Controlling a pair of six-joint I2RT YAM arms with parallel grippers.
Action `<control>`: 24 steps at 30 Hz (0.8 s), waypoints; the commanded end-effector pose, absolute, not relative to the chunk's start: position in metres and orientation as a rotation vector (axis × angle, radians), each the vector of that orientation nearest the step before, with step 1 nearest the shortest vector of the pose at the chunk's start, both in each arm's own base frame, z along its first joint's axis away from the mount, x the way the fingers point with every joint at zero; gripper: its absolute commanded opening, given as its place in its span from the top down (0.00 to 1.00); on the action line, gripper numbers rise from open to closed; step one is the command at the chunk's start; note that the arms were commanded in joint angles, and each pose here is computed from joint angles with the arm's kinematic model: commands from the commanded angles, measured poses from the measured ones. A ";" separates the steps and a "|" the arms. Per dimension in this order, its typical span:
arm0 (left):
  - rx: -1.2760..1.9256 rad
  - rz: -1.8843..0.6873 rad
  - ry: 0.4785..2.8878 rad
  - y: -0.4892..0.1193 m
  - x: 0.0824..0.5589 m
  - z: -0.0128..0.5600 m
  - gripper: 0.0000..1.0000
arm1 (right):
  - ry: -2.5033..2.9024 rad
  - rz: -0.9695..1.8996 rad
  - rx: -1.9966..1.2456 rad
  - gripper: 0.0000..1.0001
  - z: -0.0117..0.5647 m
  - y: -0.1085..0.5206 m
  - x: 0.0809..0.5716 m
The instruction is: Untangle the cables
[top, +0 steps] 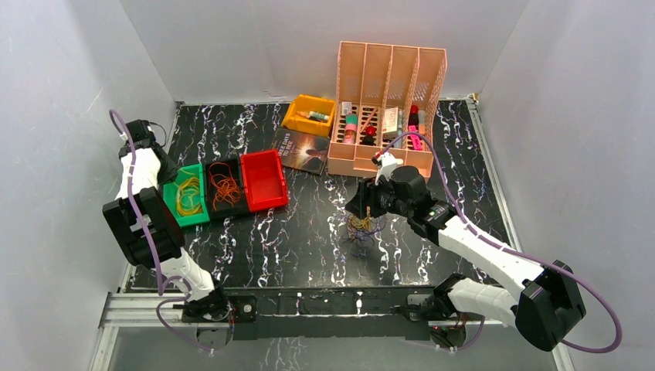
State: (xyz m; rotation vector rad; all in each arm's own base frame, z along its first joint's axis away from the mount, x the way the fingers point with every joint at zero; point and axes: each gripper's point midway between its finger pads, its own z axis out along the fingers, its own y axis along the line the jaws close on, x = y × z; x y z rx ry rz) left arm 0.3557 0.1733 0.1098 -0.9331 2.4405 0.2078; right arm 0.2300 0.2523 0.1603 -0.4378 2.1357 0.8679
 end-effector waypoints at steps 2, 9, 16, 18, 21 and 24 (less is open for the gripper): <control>-0.915 0.188 2.414 0.174 0.359 0.120 1.00 | 2.078 0.867 -0.442 0.34 0.173 0.254 0.235; -0.957 0.093 2.518 0.150 0.335 0.082 1.00 | 2.075 0.884 -0.441 0.34 0.173 0.256 0.234; -1.001 0.109 2.605 0.149 0.325 0.045 1.00 | 2.075 0.883 -0.437 0.34 0.173 0.255 0.233; -1.002 0.107 2.610 0.150 0.328 0.041 1.00 | 2.077 0.882 -0.439 0.34 0.173 0.255 0.234; -1.009 0.102 2.626 0.150 0.330 0.035 1.00 | 2.076 0.882 -0.440 0.34 0.173 0.255 0.234; -1.012 0.103 2.633 0.151 0.331 0.031 1.00 | 2.075 0.880 -0.438 0.34 0.173 0.255 0.234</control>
